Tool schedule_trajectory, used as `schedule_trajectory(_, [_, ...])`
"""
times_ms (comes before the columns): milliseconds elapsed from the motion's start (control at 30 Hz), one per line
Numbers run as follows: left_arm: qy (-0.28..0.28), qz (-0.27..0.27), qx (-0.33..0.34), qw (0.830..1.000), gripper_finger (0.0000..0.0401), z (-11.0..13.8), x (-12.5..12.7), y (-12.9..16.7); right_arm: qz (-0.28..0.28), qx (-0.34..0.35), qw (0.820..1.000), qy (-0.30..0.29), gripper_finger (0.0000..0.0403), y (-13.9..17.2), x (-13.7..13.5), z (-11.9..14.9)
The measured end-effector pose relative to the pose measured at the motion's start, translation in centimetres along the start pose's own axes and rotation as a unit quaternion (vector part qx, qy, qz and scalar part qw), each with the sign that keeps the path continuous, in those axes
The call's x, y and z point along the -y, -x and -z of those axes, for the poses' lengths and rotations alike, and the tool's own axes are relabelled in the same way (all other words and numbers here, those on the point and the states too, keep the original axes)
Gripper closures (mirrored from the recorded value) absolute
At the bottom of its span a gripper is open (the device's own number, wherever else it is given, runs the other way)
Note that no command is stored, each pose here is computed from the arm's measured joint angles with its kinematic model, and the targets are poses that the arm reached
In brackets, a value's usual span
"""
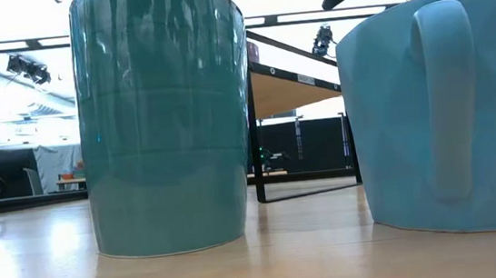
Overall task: Place coffee mugs
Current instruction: Put the purple mug on the shelf
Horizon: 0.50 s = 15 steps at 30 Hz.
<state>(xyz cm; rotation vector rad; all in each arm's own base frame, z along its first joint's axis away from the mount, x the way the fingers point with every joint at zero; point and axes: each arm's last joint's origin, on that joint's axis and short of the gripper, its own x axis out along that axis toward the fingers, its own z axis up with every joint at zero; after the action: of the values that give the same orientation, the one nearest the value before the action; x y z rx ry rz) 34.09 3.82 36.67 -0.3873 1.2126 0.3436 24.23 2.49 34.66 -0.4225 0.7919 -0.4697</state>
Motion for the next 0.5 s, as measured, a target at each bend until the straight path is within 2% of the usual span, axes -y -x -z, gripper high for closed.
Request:
schedule_trajectory(167, [-0.003, 0.000, 0.001, 1.000, 0.0351, -0.04, 0.01, -0.04, -0.003, 0.001, 1.000, 0.001, 0.0234, 0.08, -0.13, -0.01])
schedule_trajectory(500, [-0.005, -0.006, 0.005, 1.000, 0.0268, -0.14, 0.01, -0.13, -0.005, 0.004, 1.000, -0.001, 0.0234, 0.20, -0.29, -0.04])
